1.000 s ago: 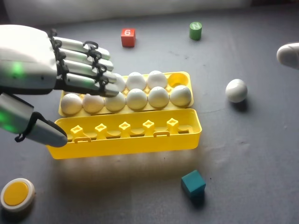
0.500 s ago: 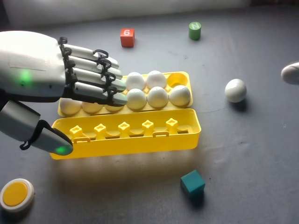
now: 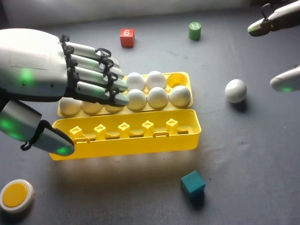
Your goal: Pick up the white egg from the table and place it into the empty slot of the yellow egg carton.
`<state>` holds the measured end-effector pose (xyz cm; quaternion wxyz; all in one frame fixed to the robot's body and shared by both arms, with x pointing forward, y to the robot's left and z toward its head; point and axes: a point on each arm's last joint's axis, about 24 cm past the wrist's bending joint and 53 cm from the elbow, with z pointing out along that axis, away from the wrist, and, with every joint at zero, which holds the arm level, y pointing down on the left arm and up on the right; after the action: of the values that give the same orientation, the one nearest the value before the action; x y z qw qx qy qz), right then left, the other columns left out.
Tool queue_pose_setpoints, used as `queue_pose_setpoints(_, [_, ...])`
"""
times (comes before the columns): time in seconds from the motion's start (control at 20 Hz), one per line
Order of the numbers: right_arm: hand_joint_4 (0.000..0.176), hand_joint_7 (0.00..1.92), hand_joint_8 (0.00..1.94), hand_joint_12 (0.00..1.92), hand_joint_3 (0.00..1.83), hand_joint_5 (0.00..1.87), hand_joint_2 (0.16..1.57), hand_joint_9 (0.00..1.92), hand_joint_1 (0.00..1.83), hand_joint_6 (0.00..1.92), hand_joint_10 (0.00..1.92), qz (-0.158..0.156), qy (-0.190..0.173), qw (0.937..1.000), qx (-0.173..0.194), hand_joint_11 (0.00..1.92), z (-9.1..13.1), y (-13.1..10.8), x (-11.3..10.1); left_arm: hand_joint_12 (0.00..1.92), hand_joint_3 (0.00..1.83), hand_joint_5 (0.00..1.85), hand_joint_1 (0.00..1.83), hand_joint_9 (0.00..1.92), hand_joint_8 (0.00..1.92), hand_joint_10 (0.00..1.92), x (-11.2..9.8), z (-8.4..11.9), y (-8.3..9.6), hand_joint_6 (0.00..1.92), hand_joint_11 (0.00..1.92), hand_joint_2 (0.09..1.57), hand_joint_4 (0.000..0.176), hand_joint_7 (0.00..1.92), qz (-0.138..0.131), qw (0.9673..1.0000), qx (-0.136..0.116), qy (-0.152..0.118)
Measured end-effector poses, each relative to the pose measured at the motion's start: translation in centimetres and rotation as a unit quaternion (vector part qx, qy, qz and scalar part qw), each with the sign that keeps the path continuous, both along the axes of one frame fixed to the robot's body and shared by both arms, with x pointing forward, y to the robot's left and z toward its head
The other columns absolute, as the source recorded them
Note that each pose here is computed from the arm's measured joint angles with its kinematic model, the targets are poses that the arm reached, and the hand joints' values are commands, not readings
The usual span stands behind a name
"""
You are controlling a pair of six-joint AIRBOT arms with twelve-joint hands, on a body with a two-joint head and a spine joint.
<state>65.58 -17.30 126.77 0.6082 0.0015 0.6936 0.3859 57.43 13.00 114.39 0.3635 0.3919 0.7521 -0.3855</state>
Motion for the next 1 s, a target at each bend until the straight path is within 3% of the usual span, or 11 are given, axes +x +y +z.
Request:
queue_pose_setpoints(0.1, [0.16, 0.29, 0.03, 0.0, 0.0, 0.93, 0.77, 0.0, 0.69, 0.01, 0.0, 0.0, 0.001, 1.0, -0.008, 0.0, -0.6, 0.4, 0.8, 0.32, 0.0, 0.18, 0.0, 0.14, 0.01, 0.01, 0.0, 0.0, 0.0, 0.01, 0.0, 1.21, 0.0, 0.17, 0.0, 1.0, 0.0, 0.0])
queue_pose_setpoints(0.15, [0.173, 0.21, 0.01, 0.0, 0.01, 0.9, 0.79, 0.0, 0.65, 0.0, 0.0, -0.004, 0.0, 0.9998, -0.021, 0.0, -1.1, 0.8, 1.4, 0.33, 0.0, 0.17, 0.0, 0.15, 0.01, 0.01, 0.0, 0.0, 0.0, 0.01, 0.0, 1.2, 0.0, 0.17, 0.0, 1.0, 0.001, 0.0])
queue_pose_setpoints(0.2, [0.175, 0.04, 0.0, 0.0, 0.0, 0.9, 0.78, 0.0, 0.71, 0.0, 0.0, -0.005, 0.005, 0.9996, -0.027, 0.0, -1.7, 1.3, 2.0, 0.27, 0.0, 0.16, 0.0, 0.13, 0.0, 0.0, 0.0, 0.0, 0.0, 0.0, 0.0, 1.2, 0.0, 0.15, 0.001, 1.0, 0.001, 0.0])
queue_pose_setpoints(0.25, [0.176, 0.01, 0.0, 0.0, 0.01, 0.86, 0.8, 0.0, 0.71, 0.0, 0.0, -0.004, 0.007, 0.9996, -0.028, 0.0, -2.0, 1.6, 2.4, 0.24, 0.0, 0.15, 0.0, 0.12, 0.0, 0.0, 0.0, 0.0, 0.0, 0.0, 0.0, 1.2, 0.0, 0.14, 0.001, 1.0, 0.001, 0.0])
queue_pose_setpoints(0.3, [0.176, 0.0, 0.0, 0.0, 0.01, 0.87, 0.81, 0.0, 0.74, 0.01, 0.0, -0.001, 0.004, 0.9994, -0.036, 0.0, -2.4, 2.1, 3.0, 0.24, 0.0, 0.15, 0.0, 0.12, 0.0, 0.0, 0.0, 0.0, 0.0, 0.0, 0.0, 1.19, 0.0, 0.15, 0.0, 1.0, 0.0, 0.0])
queue_pose_setpoints(0.35, [0.165, 0.01, 0.0, 0.0, 0.0, 0.88, 0.79, 0.0, 0.8, 0.01, 0.0, 0.0, 0.001, 0.9992, -0.041, 0.0, -2.6, 2.5, 3.3, 0.25, 0.0, 0.17, 0.0, 0.13, 0.0, 0.0, 0.0, 0.0, 0.0, 0.0, 0.0, 1.19, 0.0, 0.16, 0.001, 1.0, 0.0, 0.001])
queue_pose_setpoints(0.5, [0.175, 0.0, 0.0, 0.0, 0.0, 0.88, 0.78, 0.0, 0.82, 0.01, 0.0, 0.0, -0.004, 0.9985, -0.054, 0.0, -3.4, 3.3, 5.0, 0.25, 0.0, 0.18, 0.0, 0.14, 0.01, 0.0, 0.0, 0.0, 0.0, 0.0, 0.0, 1.19, 0.0, 0.18, 0.001, 1.0, 0.001, 0.001])
queue_pose_setpoints(0.7, [0.176, 0.0, 0.0, 0.0, 0.0, 0.84, 0.79, 0.0, 0.81, 0.0, 0.0, -0.012, -0.006, 0.9982, -0.058, 0.0, -4.0, 3.2, 7.2, 0.18, 0.0, 0.16, 0.0, 0.12, 0.0, 0.0, 0.0, -0.1, 0.1, 0.0, 0.0, 1.19, 0.0, 0.15, 0.0, 1.0, 0.003, 0.0])
queue_pose_setpoints(0.75, [0.176, 0.0, 0.0, 0.0, 0.02, 0.81, 0.83, 0.0, 0.88, 0.0, 0.0, -0.012, -0.014, 0.9974, -0.07, 0.0, -4.2, 3.2, 7.8, 0.17, 0.0, 0.16, 0.0, 0.12, 0.0, 0.0, 0.0, -0.1, 0.1, 0.0, 0.0, 1.2, 0.0, 0.16, 0.0, 1.0, 0.003, 0.0])
queue_pose_setpoints(0.95, [0.176, 0.0, 0.0, 0.0, 0.02, 0.82, 0.84, 0.0, 0.94, 0.01, 0.0, 0.012, -0.026, 0.9926, -0.118, 0.0, -5.6, 4.2, 7.8, 0.17, 0.01, 0.17, 0.0, 0.13, 0.01, 0.01, -0.1, -0.2, 0.1, 0.0, 0.0, 1.21, 0.0, 0.17, -0.002, 1.0, 0.003, 0.001])
queue_pose_setpoints(1.0, [0.176, 0.09, 0.01, 0.0, 0.01, 0.83, 0.85, 0.0, 0.96, 0.0, 0.0, 0.023, -0.027, 0.9914, -0.126, 0.0, -6.0, 4.5, 7.6, 0.17, 0.01, 0.17, 0.0, 0.13, 0.0, 0.01, -0.1, -0.1, 0.1, 0.0, 0.0, 1.21, 0.0, 0.16, -0.002, 1.0, 0.003, 0.001])
